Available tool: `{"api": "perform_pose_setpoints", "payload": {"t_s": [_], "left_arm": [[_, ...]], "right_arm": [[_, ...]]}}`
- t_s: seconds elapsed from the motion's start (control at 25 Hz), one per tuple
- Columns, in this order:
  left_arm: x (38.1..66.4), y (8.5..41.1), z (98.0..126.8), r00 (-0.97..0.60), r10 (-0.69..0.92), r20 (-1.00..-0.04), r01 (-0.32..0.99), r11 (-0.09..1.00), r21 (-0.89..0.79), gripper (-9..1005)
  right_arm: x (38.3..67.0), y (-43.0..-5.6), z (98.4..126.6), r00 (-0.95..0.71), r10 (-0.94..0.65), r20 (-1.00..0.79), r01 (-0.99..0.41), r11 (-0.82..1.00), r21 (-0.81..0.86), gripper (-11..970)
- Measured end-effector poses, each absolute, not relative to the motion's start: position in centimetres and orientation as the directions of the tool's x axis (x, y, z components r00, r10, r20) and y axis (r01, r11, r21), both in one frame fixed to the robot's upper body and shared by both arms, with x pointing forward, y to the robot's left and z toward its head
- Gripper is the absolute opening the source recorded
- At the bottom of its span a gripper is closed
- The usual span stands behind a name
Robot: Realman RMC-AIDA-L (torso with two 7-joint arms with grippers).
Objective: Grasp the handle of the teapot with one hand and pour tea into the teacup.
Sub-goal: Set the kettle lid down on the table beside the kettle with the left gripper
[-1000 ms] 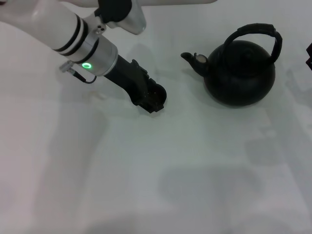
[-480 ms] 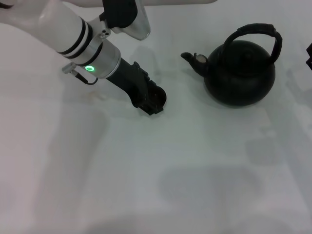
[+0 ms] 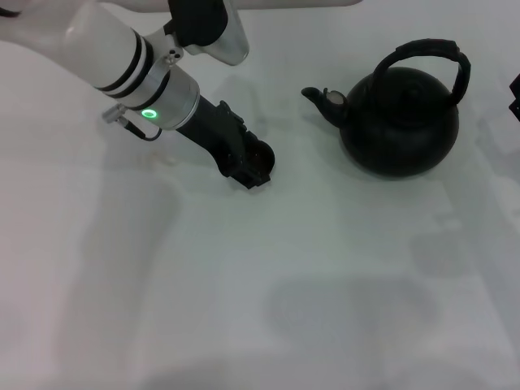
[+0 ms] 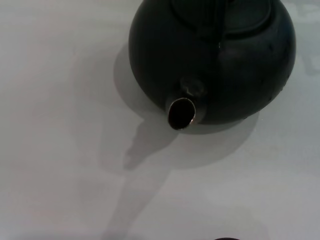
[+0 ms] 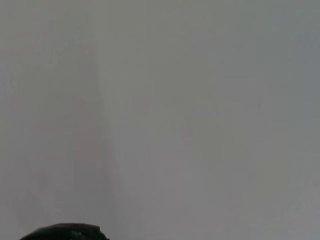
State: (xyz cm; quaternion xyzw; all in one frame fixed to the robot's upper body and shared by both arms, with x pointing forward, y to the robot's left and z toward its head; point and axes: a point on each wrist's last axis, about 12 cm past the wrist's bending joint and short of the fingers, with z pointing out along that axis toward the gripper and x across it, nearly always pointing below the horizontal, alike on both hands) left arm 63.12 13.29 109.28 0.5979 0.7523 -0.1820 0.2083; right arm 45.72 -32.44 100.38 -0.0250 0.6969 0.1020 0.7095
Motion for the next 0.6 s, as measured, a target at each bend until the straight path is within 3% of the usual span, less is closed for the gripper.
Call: {"api": "perform_pose_setpoints", "payload": {"t_s": [0.6], "left_arm": [[63.18,12.96,109.53,-0.225,0.818,-0.529,0.97,0.238,-0.046,711]], "right_arm": [[45.69,-32.47,100.38,0.008,0.111,-0.994,-0.178,0.978,0.108,864]]}}
